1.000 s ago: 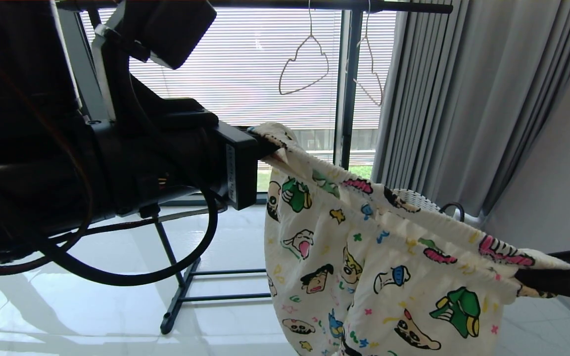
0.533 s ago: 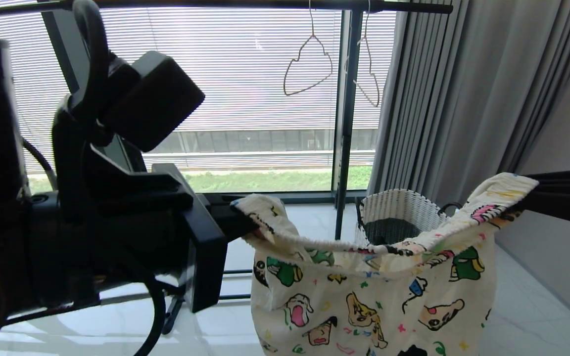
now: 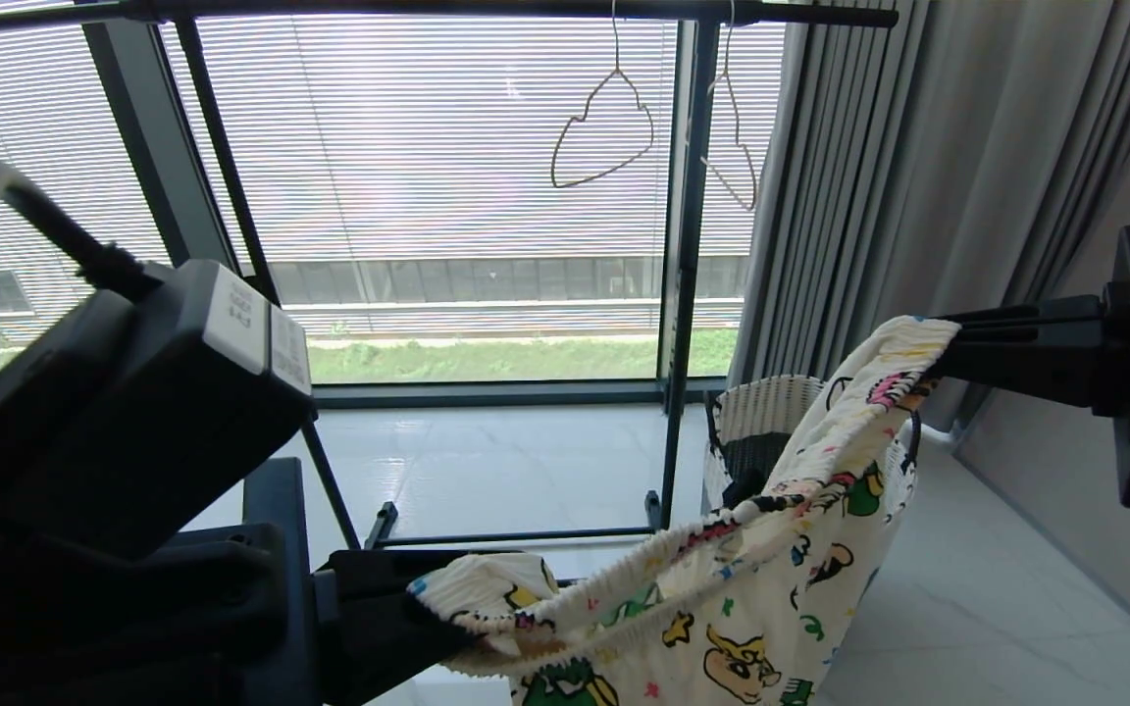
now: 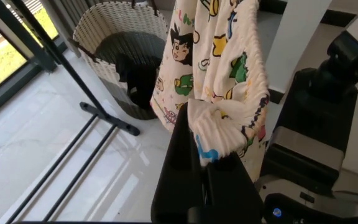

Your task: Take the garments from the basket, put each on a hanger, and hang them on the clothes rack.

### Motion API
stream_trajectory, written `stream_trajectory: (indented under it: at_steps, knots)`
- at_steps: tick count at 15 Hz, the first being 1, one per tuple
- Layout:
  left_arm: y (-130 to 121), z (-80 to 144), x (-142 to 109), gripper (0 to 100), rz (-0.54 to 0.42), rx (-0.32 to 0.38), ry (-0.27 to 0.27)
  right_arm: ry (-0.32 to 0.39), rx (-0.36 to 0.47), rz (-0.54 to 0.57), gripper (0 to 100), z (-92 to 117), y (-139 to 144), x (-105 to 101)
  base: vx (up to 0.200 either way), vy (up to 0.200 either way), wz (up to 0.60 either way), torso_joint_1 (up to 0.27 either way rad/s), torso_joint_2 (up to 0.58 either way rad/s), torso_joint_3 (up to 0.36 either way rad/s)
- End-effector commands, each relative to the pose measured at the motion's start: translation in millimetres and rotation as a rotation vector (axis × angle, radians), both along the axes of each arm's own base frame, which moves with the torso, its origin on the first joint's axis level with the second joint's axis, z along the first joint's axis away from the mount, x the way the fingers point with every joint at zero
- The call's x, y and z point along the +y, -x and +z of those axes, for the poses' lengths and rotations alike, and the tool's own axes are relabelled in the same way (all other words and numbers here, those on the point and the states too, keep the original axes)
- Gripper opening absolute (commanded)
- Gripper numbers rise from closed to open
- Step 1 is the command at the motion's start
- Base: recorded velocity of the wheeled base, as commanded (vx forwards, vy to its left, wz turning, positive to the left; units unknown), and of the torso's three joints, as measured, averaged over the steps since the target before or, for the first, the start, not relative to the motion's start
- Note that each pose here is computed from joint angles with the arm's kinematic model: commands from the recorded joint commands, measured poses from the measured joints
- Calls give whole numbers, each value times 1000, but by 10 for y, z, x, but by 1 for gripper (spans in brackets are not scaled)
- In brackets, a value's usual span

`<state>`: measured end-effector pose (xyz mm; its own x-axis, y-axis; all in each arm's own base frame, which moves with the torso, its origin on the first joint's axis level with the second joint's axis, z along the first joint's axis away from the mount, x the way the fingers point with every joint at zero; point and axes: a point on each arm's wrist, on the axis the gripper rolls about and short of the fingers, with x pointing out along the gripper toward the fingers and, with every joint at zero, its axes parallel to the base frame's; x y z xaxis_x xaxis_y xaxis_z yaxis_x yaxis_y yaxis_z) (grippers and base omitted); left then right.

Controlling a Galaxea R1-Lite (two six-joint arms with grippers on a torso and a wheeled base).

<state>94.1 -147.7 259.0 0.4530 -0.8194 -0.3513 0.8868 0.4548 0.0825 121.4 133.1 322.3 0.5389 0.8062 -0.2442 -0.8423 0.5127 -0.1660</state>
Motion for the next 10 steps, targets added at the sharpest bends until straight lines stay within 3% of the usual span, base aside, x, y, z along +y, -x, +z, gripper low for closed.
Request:
stream_trajectory:
  at_steps: [1, 3, 7, 10]
  knots:
    - [6, 3, 8, 0, 0, -2, 2, 5, 4, -1, 0, -11, -16, 14, 0, 0, 0, 0, 0, 0]
    - [-89, 61, 27, 0, 50, -15, 13, 3, 1, -4, 0, 1, 39, -45, 0, 0, 0, 0, 0, 0]
    - [-658, 276, 189, 0, 321, -45, 46, 70, 61, 2, 0, -49, 217, -224, 0, 0, 0, 0, 0, 0]
    - [-663, 295, 209, 0, 331, -49, 52, 82, 68, 4, 0, -70, 190, -189, 0, 0, 0, 0, 0, 0]
